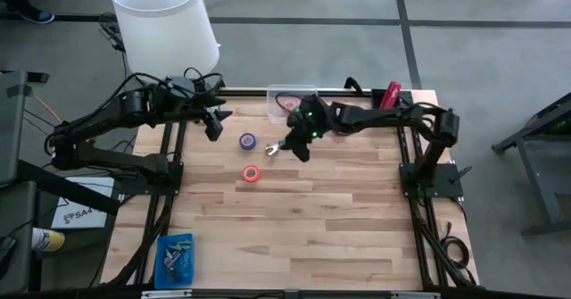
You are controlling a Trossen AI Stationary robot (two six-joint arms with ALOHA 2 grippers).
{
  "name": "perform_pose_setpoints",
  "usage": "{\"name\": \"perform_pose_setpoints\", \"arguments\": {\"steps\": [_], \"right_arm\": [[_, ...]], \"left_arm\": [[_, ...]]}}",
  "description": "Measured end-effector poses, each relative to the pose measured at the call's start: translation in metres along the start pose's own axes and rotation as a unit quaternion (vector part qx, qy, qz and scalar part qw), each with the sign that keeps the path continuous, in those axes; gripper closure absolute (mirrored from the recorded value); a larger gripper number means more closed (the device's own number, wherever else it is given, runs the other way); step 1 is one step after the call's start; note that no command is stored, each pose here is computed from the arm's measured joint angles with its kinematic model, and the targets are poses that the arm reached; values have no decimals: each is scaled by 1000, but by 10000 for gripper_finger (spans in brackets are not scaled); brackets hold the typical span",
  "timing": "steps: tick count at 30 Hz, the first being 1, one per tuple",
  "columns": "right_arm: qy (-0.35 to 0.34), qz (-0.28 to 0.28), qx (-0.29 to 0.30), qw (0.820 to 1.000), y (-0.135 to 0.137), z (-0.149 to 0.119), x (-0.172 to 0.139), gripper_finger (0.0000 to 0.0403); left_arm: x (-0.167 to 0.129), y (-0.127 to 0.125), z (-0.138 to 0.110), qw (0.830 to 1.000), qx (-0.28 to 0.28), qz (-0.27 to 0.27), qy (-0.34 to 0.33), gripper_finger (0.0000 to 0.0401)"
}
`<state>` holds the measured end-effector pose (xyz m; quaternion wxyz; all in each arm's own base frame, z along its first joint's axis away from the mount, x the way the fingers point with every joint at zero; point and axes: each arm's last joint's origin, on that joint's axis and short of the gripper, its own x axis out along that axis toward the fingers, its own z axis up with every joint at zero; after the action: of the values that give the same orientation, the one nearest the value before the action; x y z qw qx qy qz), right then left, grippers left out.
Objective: Pick and place Stapler, Stapler remover, tape
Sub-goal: Put the light blue staple remover into the blue bin
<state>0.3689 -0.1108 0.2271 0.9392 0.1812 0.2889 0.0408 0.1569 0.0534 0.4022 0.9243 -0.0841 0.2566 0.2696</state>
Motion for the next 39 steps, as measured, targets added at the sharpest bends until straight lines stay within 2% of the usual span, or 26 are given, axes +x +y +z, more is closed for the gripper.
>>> {"name": "perform_pose_setpoints", "arguments": {"steps": [4,9,15,20,26,34,39], "right_arm": [[-85,15,-32,996,17,25,-21,310],[-185,18,-65,980,35,50,-51,310],[-277,32,-96,955,53,70,-82,310],[-332,45,-117,935,62,79,-97,310],[-349,60,-122,927,67,82,-99,310],[-350,69,-130,925,73,81,-97,310],[-350,68,-130,925,73,81,-97,310]], "left_arm": [[6,-2,2,1000,2,-9,2,211],[12,-6,7,999,7,-32,-13,211],[21,-13,20,994,27,-92,-58,211],[28,-21,32,981,44,-153,-109,211],[43,-31,43,966,47,-209,-144,211],[68,-42,48,961,52,-228,-150,210],[72,-45,48,960,56,-231,-150,209]]}}
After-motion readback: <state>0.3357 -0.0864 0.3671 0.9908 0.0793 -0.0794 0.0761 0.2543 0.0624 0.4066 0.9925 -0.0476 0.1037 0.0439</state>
